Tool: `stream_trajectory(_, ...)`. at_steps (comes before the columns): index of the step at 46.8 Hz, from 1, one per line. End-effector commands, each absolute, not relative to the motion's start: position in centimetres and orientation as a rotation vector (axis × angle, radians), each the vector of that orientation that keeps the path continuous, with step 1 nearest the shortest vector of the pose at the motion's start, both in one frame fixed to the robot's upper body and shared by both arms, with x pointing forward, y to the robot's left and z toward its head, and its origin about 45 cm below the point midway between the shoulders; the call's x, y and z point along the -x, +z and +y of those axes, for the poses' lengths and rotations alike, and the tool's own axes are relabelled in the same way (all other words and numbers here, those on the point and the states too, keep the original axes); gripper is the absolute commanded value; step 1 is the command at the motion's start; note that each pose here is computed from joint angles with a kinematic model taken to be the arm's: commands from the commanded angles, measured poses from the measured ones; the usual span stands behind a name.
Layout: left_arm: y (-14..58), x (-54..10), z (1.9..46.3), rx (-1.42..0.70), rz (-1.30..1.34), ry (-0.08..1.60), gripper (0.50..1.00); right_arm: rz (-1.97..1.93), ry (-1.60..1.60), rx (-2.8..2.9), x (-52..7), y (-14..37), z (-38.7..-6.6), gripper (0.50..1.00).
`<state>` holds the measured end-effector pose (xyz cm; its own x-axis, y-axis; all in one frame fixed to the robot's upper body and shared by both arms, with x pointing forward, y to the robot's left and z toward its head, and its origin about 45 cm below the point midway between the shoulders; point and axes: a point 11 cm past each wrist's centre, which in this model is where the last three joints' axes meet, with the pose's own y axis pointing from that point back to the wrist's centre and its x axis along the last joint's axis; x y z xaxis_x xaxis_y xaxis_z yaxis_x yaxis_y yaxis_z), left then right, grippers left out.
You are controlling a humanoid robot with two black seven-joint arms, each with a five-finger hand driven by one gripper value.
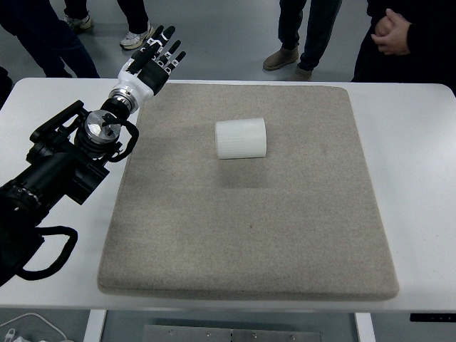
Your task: Upright white cup
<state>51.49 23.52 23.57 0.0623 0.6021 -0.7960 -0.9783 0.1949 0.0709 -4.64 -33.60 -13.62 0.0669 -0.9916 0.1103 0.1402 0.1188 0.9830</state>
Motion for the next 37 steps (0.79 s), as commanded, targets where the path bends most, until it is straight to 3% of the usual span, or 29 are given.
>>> stream_trajectory(1, 23.6, -51.5, 23.5, 0.579, 0.818, 1.299, 0.994, -1.113, -1.147, -1.047, 4.6, -13.6, -33.6, 0.93)
stream_trajectory(29, 24.4, -51.5, 23.3, 0.575, 0.766, 1.239, 0.994, -1.113, -1.147, -1.047, 4.6, -13.6, -33.6, 0.93)
stream_trajectory(37, 25.0, -51.5, 21.6, 0.437, 0.665, 1.195, 0.992, -1.113, -1.147, -1.047, 4.6, -13.6, -33.6, 0.93)
